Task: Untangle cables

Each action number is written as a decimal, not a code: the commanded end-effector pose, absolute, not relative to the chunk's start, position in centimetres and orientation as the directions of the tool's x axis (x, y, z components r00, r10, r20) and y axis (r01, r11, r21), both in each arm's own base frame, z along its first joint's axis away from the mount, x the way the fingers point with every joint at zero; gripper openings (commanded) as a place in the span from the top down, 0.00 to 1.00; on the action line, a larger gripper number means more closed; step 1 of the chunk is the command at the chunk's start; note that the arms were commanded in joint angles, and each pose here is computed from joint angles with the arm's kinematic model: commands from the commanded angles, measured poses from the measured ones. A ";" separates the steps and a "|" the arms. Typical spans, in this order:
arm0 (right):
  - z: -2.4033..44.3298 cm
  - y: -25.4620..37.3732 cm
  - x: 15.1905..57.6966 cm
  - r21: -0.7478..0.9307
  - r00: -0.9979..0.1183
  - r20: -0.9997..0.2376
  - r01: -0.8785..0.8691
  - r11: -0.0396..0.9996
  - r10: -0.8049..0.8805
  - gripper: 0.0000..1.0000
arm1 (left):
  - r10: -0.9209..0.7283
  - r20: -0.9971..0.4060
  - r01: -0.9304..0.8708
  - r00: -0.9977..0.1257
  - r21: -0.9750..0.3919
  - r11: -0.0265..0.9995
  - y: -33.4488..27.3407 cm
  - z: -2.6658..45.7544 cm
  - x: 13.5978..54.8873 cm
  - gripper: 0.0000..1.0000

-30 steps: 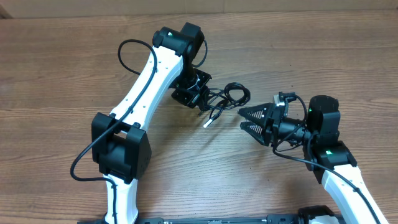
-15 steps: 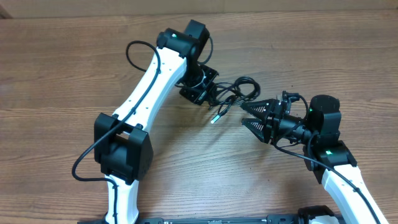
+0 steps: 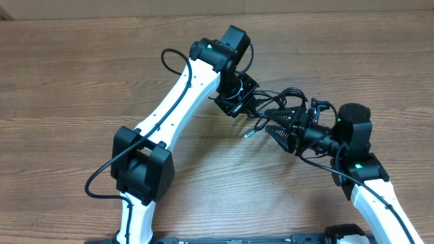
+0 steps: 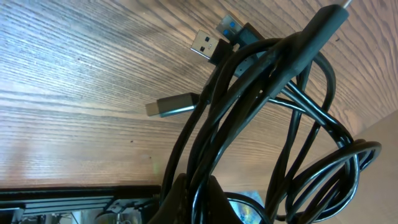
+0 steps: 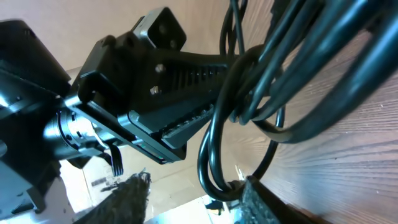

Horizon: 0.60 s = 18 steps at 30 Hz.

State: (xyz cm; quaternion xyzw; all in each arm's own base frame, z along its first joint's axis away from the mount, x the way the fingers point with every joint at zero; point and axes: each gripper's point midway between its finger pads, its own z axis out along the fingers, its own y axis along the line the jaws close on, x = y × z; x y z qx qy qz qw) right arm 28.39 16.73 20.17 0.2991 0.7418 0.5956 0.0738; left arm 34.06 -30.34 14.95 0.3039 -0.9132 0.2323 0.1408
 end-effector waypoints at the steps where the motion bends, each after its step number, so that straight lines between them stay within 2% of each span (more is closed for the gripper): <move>1: 21.1 16.6 29.0 0.938 -0.806 0.216 0.328 0.113 0.551 0.55 | -0.450 0.395 -0.589 -0.801 -0.378 0.714 -30.7 15.8 34.3 0.96; 13: 20.6 15.7 30.2 0.935 -0.757 0.190 0.335 0.121 0.625 0.60 | -0.425 0.433 -0.591 -0.795 -0.394 0.704 -31.3 16.3 33.9 0.96; 15: 20.6 15.6 30.4 0.934 -0.751 0.187 0.335 0.122 0.634 0.66 | -0.424 0.435 -0.592 -0.794 -0.394 0.703 -31.3 16.3 33.8 0.96; 18: 20.5 15.4 30.6 0.933 -0.740 0.182 0.337 0.123 0.648 0.80 | -0.424 0.435 -0.591 -0.794 -0.394 0.703 -31.3 16.3 33.8 0.96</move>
